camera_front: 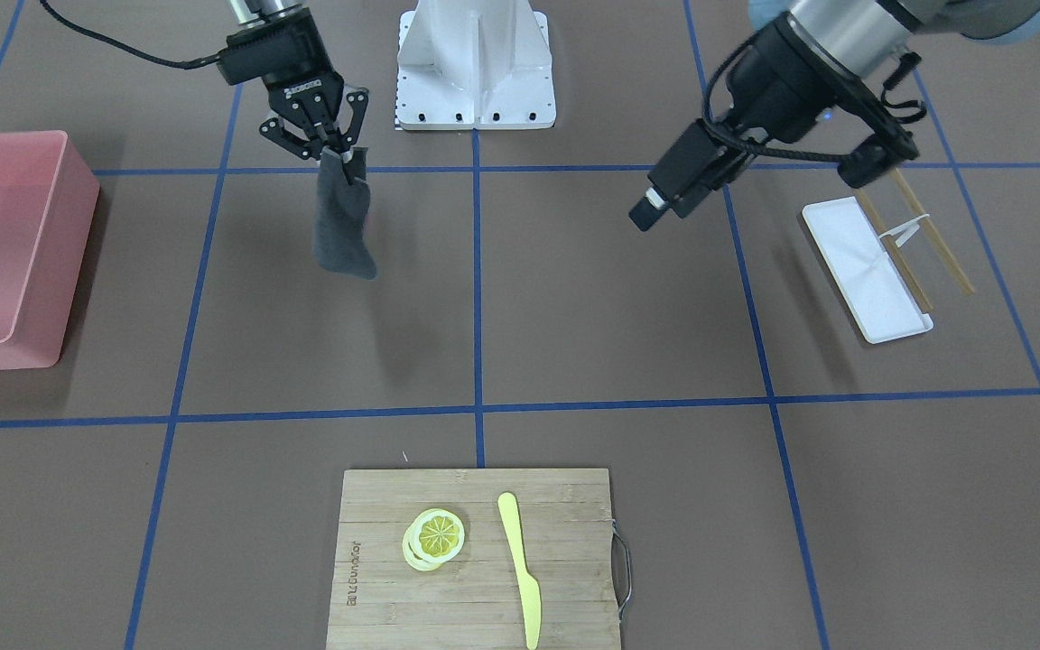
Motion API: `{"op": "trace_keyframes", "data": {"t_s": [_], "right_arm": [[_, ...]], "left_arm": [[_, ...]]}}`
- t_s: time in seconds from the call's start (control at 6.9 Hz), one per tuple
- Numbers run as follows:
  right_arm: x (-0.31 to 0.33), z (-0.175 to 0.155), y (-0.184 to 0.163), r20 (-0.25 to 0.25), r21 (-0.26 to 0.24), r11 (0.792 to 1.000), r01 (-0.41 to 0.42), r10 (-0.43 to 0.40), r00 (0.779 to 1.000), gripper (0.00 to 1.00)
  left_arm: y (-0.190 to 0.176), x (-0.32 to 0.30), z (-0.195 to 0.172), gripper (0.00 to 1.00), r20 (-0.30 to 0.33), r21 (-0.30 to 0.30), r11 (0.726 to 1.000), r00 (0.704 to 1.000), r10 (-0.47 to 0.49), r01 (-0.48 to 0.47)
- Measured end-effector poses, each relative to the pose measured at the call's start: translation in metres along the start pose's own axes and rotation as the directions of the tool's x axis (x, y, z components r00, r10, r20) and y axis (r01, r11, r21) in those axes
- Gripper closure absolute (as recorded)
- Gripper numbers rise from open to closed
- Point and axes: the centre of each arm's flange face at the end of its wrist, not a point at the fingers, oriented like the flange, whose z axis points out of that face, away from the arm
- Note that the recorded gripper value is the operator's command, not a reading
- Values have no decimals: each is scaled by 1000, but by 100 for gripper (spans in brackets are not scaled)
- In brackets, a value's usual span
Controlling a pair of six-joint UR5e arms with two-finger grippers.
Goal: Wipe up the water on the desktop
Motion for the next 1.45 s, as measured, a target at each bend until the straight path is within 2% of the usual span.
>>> {"op": "trace_keyframes", "data": {"t_s": [0.14,0.29,0.43,0.58,0.72,1.01,1.16,1.3,1.45], "right_arm": [[35,9,-1,-53,-123,992,-9,2,999,100],[63,21,-3,-81,-233,972,-23,4,997,100],[68,39,-2,-89,-306,951,-37,10,996,100],[40,59,0,-72,-353,935,-35,10,997,100],[-12,78,6,-53,-392,919,-36,16,998,100],[-136,115,19,-48,-437,889,-133,125,991,100],[-171,125,20,-51,-450,876,-171,166,985,100],[-154,132,15,-66,-466,865,-187,177,982,100],[-85,136,2,-96,-496,850,-178,151,984,100]], "left_arm": [[-35,-26,5,17,48,36,998,997,58,-59],[-74,-60,2,4,104,70,990,988,117,-125],[-103,-96,-7,5,156,84,974,968,195,-209],[-124,-121,-19,4,191,92,959,950,248,-269],[-136,-133,-28,4,206,99,952,942,265,-289],[-150,-144,-31,4,224,109,951,940,259,-288],[-158,-148,-34,4,231,118,953,941,247,-280],[-164,-152,-34,4,238,123,953,941,242,-276],[-168,-155,-34,4,244,123,952,938,244,-280]]}}
